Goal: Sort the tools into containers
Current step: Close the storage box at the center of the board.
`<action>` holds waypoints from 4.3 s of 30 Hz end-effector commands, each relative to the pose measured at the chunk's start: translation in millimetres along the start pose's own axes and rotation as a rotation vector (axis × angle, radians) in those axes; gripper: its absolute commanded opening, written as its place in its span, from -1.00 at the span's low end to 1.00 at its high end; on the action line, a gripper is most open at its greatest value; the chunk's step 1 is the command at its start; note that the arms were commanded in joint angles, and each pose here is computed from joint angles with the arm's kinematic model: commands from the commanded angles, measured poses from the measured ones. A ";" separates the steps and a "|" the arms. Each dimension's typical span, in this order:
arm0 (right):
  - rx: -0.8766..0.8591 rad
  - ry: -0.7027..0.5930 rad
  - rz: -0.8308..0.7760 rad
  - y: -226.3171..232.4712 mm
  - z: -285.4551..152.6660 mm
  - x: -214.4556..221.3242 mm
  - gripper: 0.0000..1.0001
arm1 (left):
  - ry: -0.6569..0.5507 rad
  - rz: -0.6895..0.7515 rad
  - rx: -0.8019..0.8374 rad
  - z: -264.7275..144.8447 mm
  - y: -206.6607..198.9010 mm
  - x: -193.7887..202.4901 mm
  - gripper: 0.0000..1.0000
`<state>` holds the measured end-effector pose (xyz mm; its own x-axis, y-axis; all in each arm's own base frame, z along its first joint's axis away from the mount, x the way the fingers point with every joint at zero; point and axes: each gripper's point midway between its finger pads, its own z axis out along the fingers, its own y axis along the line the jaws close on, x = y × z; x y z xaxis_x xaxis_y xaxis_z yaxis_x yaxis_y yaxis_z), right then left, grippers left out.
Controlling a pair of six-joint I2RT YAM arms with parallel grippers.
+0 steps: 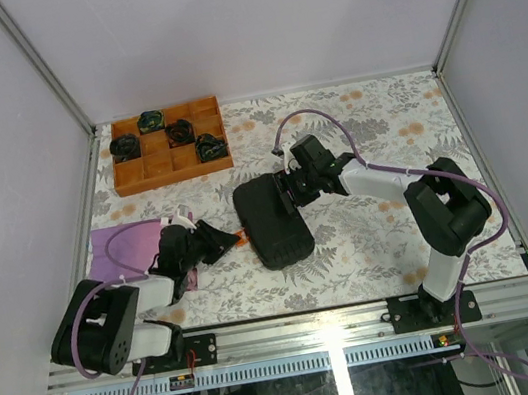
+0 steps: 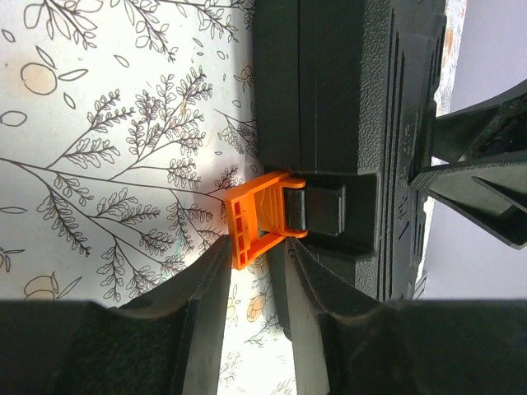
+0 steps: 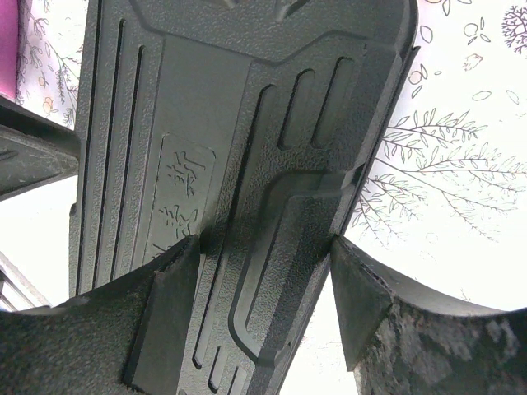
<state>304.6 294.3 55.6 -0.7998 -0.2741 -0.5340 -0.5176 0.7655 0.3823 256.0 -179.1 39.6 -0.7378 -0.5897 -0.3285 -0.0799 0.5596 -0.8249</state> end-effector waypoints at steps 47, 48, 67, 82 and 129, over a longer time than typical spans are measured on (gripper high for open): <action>0.008 0.213 0.010 -4.0 21.8 66.2 0.27 | 0.002 0.030 0.289 -13.2 -71.0 -8.0 -0.39; 0.006 0.211 0.010 -3.5 21.3 65.7 0.27 | 0.004 0.029 0.289 -13.4 -71.2 -7.3 -0.39; 0.005 0.210 0.016 -3.9 20.9 69.2 0.26 | 0.004 0.002 0.127 -5.4 -32.1 -1.5 -0.41; 0.005 0.216 0.020 -4.9 23.4 71.5 0.26 | 0.019 -0.020 0.051 3.4 -15.4 0.0 -0.34; 0.019 0.225 0.027 -10.2 28.0 80.1 0.25 | -0.027 0.142 -0.062 -3.9 -66.7 -4.9 -0.79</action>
<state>307.6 307.4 55.6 -0.7828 -0.2585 -0.5661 -0.5400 0.7343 0.4114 245.8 -187.4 48.3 -0.7555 -0.5200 -0.3984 -0.1520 0.7308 -0.6655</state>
